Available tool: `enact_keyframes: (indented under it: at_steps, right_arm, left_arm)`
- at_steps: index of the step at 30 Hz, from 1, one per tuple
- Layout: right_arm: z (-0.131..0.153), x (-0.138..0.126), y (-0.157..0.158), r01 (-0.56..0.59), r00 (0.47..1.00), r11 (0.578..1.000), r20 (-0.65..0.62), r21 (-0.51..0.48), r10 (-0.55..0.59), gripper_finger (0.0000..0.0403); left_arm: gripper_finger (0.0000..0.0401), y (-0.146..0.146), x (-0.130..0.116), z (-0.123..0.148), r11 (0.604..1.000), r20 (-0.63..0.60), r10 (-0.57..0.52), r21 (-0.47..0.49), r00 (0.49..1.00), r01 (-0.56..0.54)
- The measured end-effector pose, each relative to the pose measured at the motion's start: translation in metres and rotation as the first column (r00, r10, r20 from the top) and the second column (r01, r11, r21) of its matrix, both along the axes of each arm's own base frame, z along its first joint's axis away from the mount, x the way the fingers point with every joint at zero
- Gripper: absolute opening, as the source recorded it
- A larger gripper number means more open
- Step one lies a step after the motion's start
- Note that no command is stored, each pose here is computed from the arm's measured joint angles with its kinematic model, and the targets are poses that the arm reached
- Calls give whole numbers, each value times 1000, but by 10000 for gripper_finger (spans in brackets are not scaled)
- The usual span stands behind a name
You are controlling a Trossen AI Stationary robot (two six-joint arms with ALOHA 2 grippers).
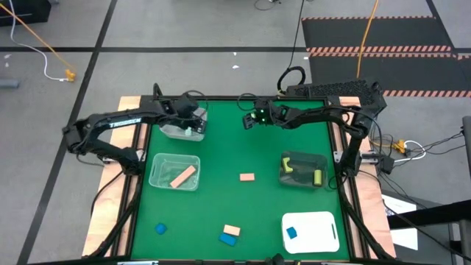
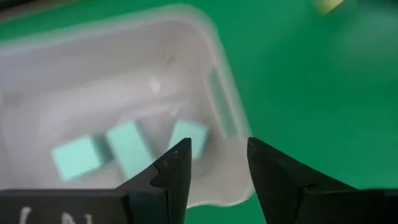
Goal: Sort & place blocks by color
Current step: Put the green block into the black bin
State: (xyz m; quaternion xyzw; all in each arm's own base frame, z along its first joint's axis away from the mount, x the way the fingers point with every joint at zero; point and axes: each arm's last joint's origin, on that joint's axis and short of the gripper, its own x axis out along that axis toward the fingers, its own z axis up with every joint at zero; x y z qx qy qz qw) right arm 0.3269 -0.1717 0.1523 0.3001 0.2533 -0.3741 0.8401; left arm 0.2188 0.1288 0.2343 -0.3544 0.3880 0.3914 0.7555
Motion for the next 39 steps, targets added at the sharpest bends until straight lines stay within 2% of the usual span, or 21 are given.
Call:
enact_keyframes:
  at_steps: [6,9,14,19,25,31,35,39]
  right_arm:
    - [-10,1,-3,58,996,998,-70,-40,-61,310]
    - [-13,1,-5,71,991,995,-107,-75,-79,309]
    - [-25,2,-5,80,988,995,-128,-56,-86,309]
    - [-38,7,-2,74,987,996,-137,-44,-79,309]
    - [-44,10,1,29,979,994,-198,-109,-50,301]
    - [-44,11,6,-103,950,975,-311,-196,38,248]
    - [-45,10,6,-93,950,979,-310,-180,34,187]
    - [-45,11,7,-91,963,989,-265,-115,58,109]
  left_arm:
    - [158,-9,-20,45,991,217,-15,135,976,-15]
    - [159,-14,-33,66,978,318,-33,207,948,-35]
    - [159,-23,-54,95,952,453,-59,294,889,-87]
    - [159,-31,-71,108,935,508,-74,334,858,-117]
    - [159,-34,-76,112,924,507,-99,366,856,-109]
    - [159,-33,-75,109,925,485,-104,369,869,-95]
    - [159,-33,-75,109,924,484,-106,371,869,-94]
    - [159,-33,-75,109,924,484,-106,371,869,-94]
